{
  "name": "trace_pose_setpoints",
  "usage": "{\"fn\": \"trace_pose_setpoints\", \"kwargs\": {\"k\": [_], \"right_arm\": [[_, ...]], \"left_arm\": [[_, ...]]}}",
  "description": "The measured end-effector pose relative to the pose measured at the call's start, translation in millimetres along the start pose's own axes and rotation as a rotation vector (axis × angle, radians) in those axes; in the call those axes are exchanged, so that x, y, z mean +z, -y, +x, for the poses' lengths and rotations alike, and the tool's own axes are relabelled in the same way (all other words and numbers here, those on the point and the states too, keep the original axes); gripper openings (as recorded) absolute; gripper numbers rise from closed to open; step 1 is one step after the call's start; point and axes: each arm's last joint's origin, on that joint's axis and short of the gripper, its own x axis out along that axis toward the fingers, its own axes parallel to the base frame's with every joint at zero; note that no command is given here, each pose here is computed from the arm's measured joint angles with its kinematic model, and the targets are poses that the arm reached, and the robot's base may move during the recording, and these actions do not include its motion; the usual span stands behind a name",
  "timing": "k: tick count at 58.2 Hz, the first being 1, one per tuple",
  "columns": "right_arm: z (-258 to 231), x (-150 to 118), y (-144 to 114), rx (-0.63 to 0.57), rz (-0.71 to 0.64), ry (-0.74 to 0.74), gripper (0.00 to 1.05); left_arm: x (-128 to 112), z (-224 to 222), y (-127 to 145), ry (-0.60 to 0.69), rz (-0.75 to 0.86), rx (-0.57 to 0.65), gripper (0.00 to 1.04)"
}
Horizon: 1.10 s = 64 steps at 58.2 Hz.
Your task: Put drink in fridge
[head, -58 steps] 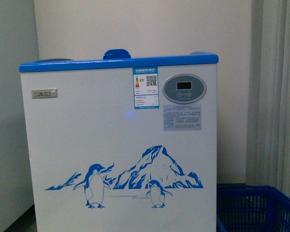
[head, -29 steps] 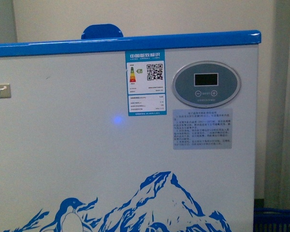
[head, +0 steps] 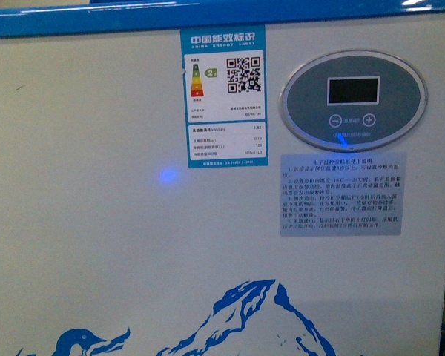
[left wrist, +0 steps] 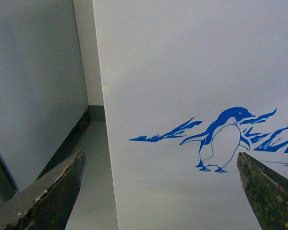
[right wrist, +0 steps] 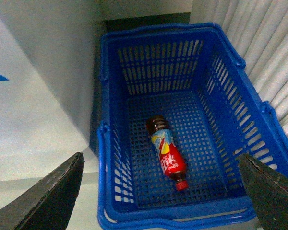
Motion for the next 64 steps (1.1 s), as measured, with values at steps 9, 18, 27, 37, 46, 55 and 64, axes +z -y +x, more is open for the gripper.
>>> {"fn": "trace_pose_setpoints", "kwargs": {"k": [9,18,27,37,46,55,64], "right_arm": [[41.3,15.6,14.9,-0.062,0.001,-0.061,0.97],[111.7,11.4,23.2,-0.09,-0.064,-0.179,0.97],[166.8,-13.6,21.4,-0.097,-0.099,-0.267,0.97],[214.1,-41.2,11.8,-0.074,-0.119,-0.337,0.97],[266.5,-74.5,6.4,-0.073,-0.119,-0.395,0.97],[303.0,-102.2,6.3,-0.078,-0.12,-0.437,0.97],[337.9,-132.1,6.9,-0.089,-0.111,-0.494,0.97]], "left_arm": [[0.0,0.0,0.0,0.0,0.0,0.0,0.97],[0.0,0.0,0.0,0.0,0.0,0.0,0.97],[0.0,0.0,0.0,0.0,0.0,0.0,0.97],[0.0,0.0,0.0,0.0,0.0,0.0,0.97],[0.0,0.0,0.0,0.0,0.0,0.0,0.97],[0.0,0.0,0.0,0.0,0.0,0.0,0.97],[0.0,0.0,0.0,0.0,0.0,0.0,0.97]]}}
